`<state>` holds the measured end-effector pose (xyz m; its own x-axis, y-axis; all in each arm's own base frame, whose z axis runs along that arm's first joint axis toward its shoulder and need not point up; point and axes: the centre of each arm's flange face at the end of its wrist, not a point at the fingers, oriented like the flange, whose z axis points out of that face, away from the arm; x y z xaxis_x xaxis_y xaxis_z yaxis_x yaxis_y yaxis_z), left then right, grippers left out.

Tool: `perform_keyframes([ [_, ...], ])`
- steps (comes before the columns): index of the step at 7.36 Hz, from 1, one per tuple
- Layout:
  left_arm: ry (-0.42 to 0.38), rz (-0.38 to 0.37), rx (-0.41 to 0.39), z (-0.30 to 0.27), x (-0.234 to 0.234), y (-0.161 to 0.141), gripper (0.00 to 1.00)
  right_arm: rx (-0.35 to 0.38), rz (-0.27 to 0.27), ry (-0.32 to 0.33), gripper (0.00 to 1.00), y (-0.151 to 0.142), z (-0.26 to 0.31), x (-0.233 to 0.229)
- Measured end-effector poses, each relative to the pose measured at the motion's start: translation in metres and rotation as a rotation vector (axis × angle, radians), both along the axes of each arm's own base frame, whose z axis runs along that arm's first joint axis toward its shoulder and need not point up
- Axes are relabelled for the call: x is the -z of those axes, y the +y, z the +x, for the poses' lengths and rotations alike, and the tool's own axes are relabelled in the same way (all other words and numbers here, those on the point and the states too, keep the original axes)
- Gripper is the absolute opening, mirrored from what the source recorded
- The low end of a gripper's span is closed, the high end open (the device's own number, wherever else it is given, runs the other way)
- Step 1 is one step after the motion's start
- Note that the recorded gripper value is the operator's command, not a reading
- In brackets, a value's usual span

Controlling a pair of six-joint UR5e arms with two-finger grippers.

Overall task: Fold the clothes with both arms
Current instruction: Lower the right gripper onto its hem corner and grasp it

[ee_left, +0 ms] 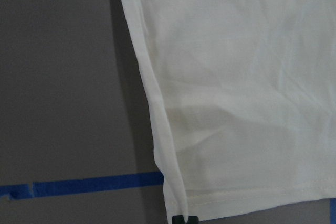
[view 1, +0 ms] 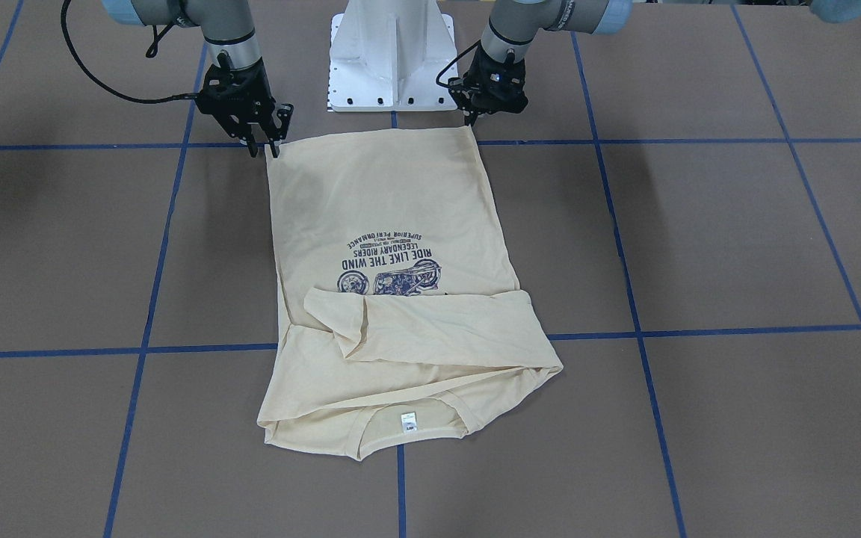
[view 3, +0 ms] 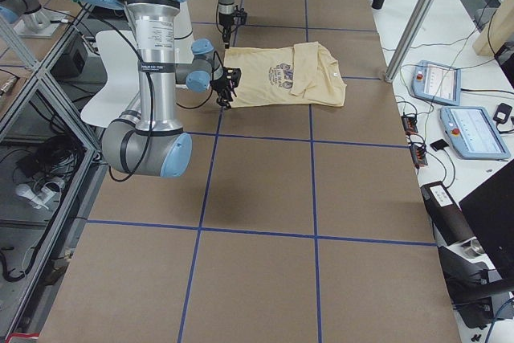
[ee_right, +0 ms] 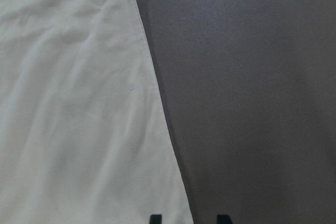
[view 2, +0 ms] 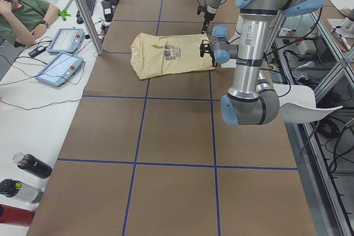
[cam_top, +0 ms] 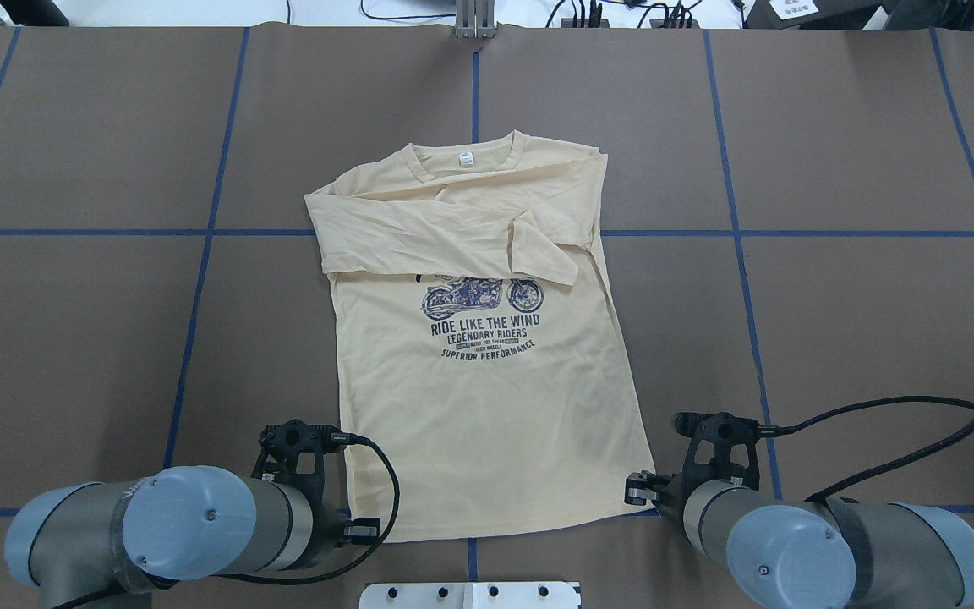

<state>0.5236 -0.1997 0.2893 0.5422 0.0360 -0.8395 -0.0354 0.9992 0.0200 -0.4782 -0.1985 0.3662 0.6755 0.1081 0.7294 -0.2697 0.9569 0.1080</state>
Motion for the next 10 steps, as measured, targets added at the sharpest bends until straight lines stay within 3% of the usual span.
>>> perform_keyframes([
  [8, 0.007, -0.017, -0.028, 0.0, 0.002, 0.003, 0.0, 0.005, 0.01, 0.007, 0.41, 0.016, -0.012, -0.004],
  [9, 0.007, -0.017, -0.028, 0.0, 0.002, 0.003, 0.0, 0.004, 0.012, 0.009, 0.16, 0.016, -0.012, -0.005],
  [10, 0.009, -0.017, -0.029, -0.001, 0.003, 0.003, 0.0, 0.004, 0.013, 0.009, 0.0, 0.016, -0.013, -0.005],
])
